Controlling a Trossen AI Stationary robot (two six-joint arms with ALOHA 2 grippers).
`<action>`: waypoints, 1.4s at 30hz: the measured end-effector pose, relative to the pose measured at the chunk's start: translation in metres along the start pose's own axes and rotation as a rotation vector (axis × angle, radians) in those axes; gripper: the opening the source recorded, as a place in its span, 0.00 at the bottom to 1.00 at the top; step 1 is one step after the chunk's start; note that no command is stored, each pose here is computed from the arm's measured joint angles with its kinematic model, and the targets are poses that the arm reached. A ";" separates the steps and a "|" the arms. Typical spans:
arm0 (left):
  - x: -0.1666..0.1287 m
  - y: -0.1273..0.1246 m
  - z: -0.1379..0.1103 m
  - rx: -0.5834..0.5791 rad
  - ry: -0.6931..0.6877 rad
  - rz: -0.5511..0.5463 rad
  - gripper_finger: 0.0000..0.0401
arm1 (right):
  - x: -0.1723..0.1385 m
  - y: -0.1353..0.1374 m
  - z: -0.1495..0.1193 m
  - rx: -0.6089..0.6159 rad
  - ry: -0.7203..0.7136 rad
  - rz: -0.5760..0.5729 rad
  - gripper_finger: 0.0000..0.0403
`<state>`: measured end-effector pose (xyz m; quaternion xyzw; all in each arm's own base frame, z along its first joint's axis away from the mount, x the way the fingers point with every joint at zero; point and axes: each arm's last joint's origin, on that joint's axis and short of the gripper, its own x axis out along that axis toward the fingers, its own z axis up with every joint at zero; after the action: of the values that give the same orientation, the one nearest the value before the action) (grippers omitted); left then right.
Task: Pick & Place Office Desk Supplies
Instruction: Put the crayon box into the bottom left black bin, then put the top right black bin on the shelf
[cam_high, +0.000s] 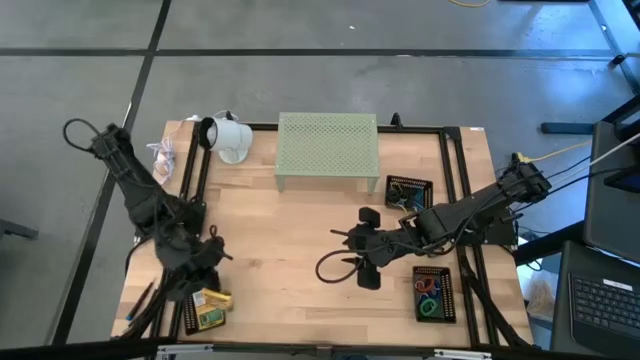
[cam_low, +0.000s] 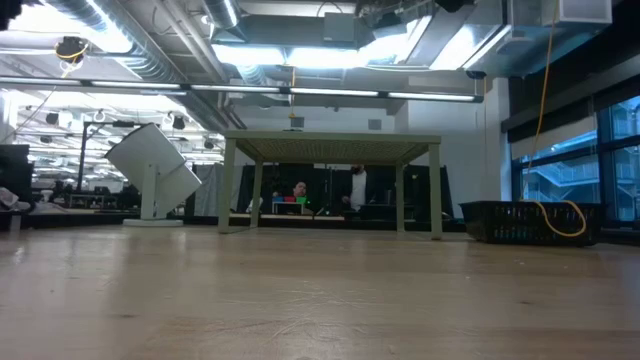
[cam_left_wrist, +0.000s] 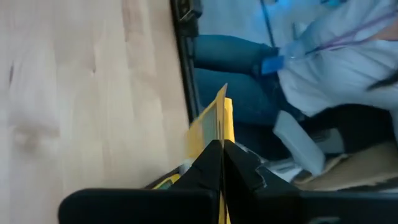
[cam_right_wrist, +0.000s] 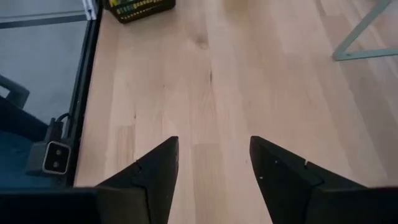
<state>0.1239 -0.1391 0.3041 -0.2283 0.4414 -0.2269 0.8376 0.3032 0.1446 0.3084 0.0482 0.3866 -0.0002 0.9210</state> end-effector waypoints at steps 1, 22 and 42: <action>0.002 -0.003 -0.003 0.002 -0.001 0.014 0.00 | 0.000 0.000 0.000 0.003 -0.004 -0.009 0.50; 0.044 -0.019 -0.071 -0.041 0.139 0.368 0.02 | 0.000 -0.002 0.001 0.003 -0.027 -0.058 0.50; 0.036 0.010 -0.063 -0.035 0.205 0.632 0.12 | 0.000 -0.004 0.002 0.005 -0.059 -0.127 0.50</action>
<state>0.0906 -0.1634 0.2435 -0.0705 0.5763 0.0299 0.8137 0.3043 0.1403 0.3095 0.0257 0.3614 -0.0611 0.9300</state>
